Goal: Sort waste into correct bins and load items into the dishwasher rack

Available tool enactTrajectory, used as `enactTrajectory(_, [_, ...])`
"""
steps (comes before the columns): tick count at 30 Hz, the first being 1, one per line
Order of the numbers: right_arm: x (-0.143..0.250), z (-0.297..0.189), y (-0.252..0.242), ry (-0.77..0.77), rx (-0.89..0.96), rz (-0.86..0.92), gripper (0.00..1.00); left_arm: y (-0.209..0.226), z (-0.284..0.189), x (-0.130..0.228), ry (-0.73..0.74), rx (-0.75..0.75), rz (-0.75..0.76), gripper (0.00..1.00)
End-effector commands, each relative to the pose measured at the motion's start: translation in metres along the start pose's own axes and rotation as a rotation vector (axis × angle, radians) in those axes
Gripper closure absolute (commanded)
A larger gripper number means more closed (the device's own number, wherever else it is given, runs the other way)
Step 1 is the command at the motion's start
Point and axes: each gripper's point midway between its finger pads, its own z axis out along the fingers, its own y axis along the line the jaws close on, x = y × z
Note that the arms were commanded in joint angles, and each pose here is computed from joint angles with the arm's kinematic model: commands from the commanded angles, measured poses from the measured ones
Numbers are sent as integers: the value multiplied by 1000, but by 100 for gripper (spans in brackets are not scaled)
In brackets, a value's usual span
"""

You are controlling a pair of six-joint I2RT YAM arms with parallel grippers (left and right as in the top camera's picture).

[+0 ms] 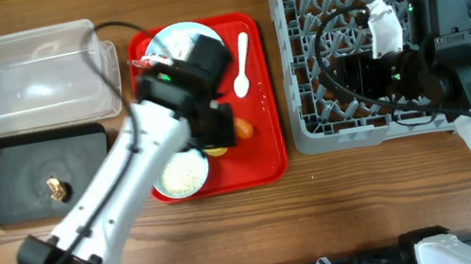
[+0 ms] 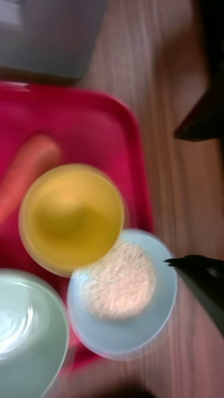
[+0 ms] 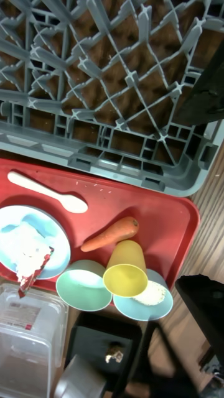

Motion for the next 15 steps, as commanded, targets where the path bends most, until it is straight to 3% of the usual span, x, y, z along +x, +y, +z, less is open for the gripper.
enactTrajectory(1, [-6,-1,-1,-12,8,-21,20,-35,34,-11,-104,18,65,41])
enactTrajectory(8, [-5,-1,-1,-9,9,-19,20,-32,58,-31,-130,13,61,45])
enactTrajectory(12, [-6,0,-1,-13,8,-22,20,-29,73,-23,-56,16,113,44])
enactTrajectory(15, [-6,0,-1,-12,8,-21,20,-30,99,-14,15,-19,147,57])
